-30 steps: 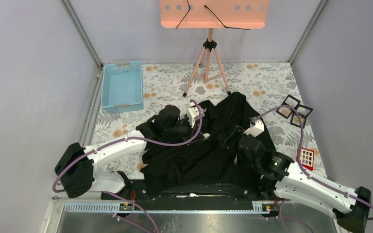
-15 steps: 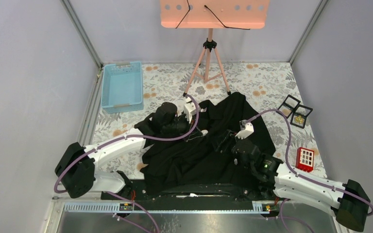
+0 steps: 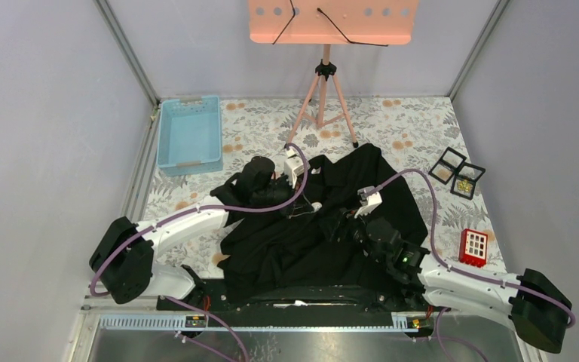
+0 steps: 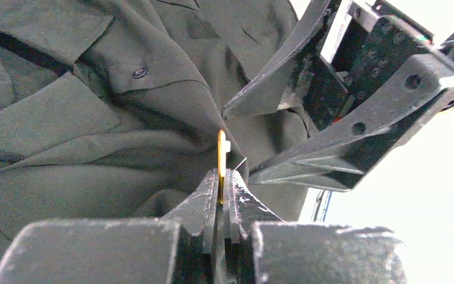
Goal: Pin the brooch onto the clothing
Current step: Pin the brooch to the clothes.
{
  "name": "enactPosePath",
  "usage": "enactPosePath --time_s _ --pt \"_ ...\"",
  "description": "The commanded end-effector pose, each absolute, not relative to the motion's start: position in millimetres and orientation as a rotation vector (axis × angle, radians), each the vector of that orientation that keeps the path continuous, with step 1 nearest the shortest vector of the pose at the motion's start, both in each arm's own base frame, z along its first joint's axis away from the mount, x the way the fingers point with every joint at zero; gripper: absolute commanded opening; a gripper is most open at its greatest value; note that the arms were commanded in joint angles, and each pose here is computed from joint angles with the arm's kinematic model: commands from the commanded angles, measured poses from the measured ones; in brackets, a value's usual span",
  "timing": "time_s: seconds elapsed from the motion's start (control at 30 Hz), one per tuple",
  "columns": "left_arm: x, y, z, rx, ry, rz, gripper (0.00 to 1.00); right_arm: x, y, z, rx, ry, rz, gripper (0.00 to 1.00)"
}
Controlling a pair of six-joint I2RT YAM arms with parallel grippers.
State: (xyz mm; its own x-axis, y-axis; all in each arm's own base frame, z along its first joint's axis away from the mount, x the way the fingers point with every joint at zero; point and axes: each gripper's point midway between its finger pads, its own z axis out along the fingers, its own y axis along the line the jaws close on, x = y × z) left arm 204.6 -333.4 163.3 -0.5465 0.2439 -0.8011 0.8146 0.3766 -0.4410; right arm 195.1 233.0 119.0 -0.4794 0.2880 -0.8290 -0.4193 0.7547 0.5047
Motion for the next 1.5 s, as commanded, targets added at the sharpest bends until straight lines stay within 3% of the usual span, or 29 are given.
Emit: enactPosePath --time_s 0.0,0.27,1.03,1.47 --pt "210 -345 197 0.911 1.884 -1.218 0.00 200 243 127 -0.140 1.830 0.860 0.71" --pt "209 -347 198 0.916 1.882 -1.236 0.00 206 252 124 -0.142 1.836 0.858 0.65" --pt "206 -348 212 0.899 1.837 -1.284 0.00 213 261 124 -0.130 1.825 0.867 0.00" --pt "203 -346 226 0.878 1.784 -1.320 0.00 212 268 112 -0.129 1.862 0.881 0.00"
